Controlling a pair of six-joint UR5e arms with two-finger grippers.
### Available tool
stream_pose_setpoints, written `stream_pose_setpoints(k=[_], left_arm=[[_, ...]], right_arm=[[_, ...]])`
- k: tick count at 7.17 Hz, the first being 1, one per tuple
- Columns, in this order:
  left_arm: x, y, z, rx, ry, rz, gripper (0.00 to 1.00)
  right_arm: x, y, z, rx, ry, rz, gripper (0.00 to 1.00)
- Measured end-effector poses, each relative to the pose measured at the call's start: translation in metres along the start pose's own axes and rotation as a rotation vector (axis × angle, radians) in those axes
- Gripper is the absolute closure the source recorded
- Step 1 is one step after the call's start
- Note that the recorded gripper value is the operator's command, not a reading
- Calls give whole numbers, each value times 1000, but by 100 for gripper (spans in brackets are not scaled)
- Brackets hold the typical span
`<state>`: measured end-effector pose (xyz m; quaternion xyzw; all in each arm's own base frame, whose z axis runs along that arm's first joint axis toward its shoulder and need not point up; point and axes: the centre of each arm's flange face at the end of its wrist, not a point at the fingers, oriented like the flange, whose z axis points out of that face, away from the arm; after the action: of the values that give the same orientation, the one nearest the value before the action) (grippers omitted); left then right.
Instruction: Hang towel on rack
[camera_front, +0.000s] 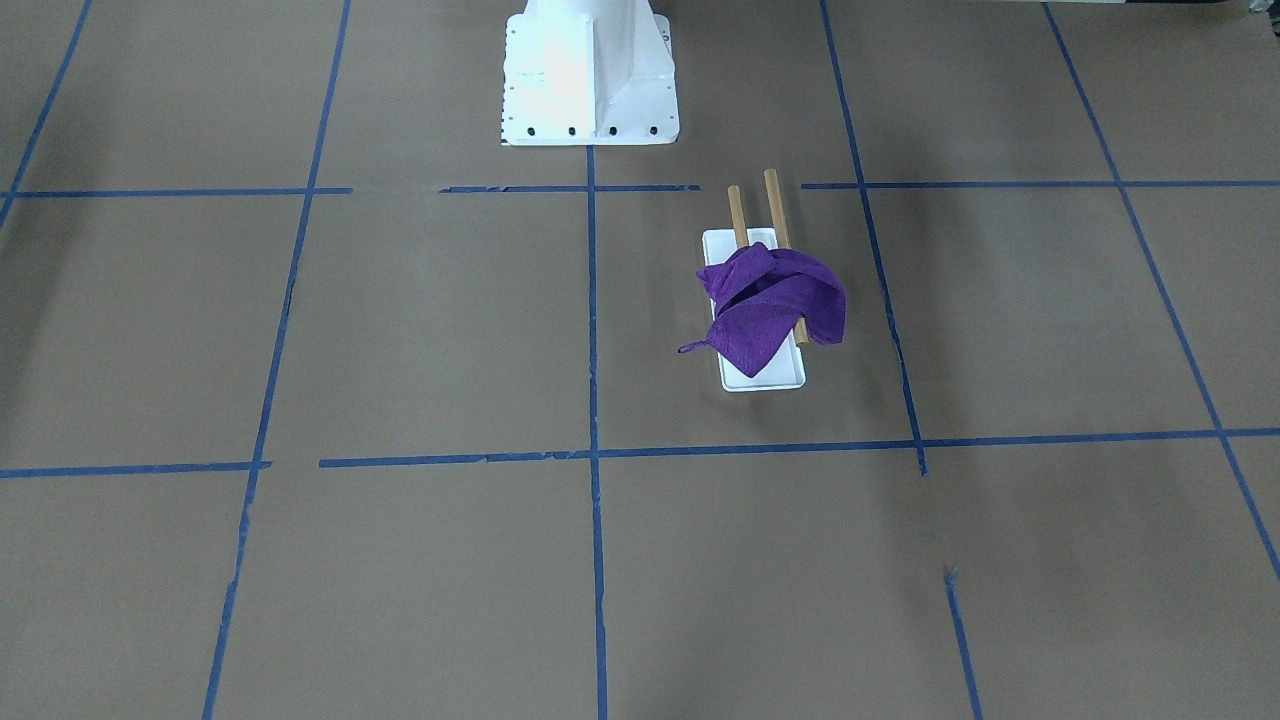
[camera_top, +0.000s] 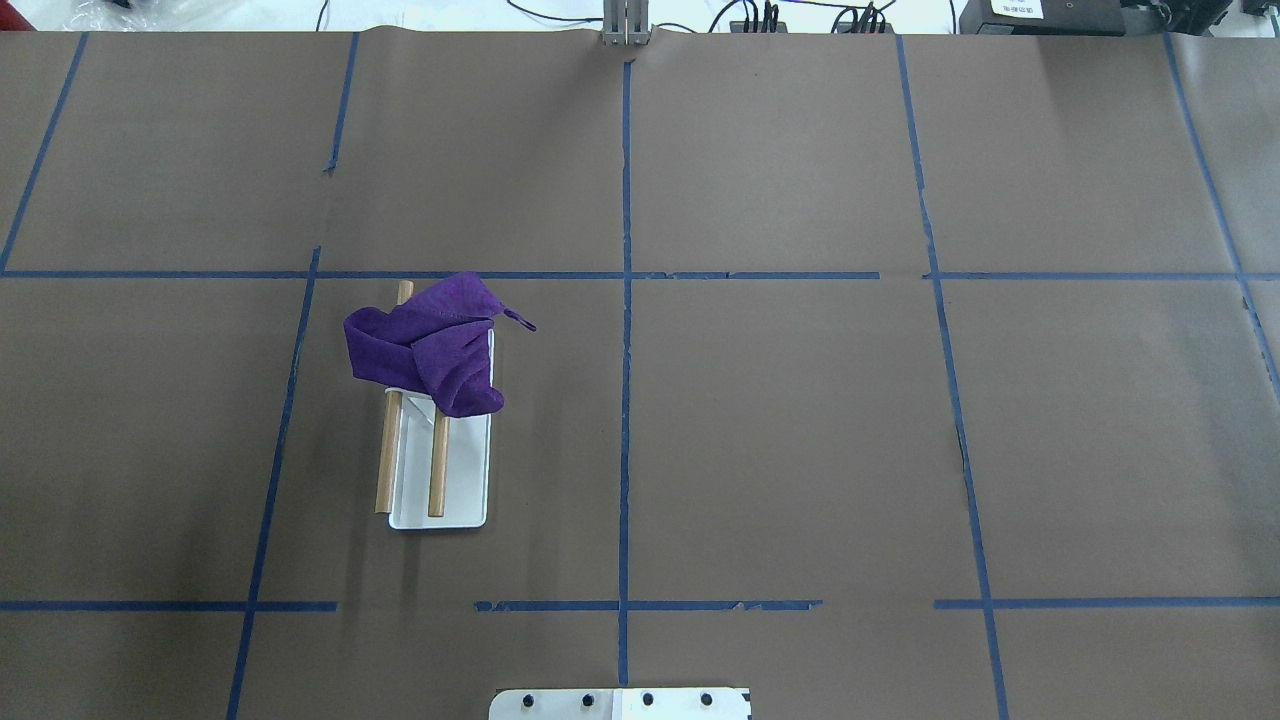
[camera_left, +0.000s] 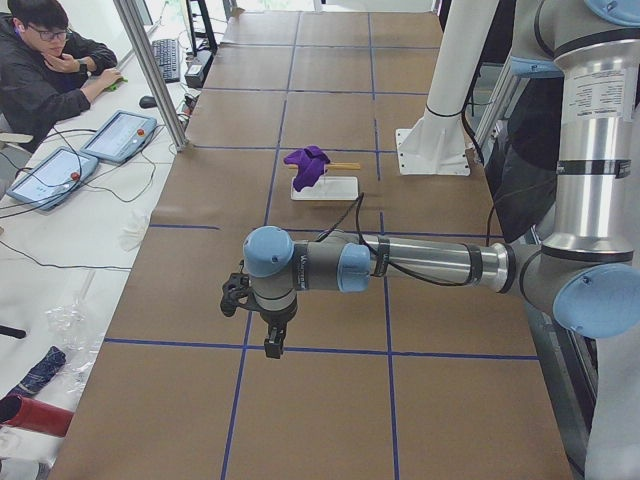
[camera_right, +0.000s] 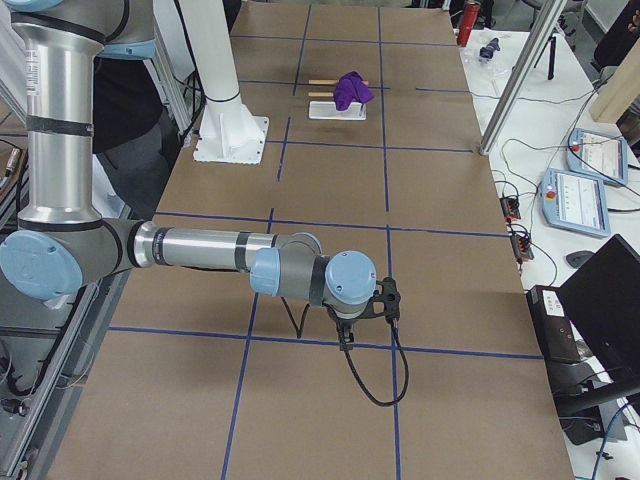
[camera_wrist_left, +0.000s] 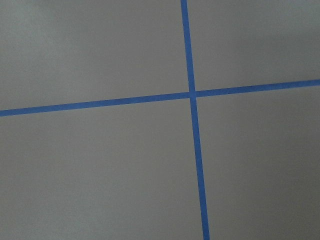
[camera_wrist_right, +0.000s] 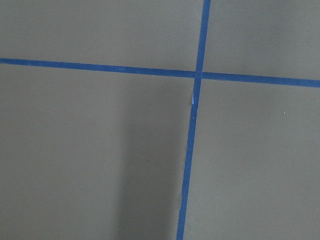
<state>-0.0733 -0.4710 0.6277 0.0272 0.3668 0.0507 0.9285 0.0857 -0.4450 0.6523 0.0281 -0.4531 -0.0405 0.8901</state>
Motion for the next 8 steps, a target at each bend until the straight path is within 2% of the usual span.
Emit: stream_pose_setpoints(k=[4, 8], left_arm=[[6, 1, 2, -11, 76, -92, 0], [5, 3, 5, -12, 86, -102, 0]], right_arm=[[3, 3, 2, -5, -1, 8, 0], [12, 15, 9, -21, 11, 76, 0]])
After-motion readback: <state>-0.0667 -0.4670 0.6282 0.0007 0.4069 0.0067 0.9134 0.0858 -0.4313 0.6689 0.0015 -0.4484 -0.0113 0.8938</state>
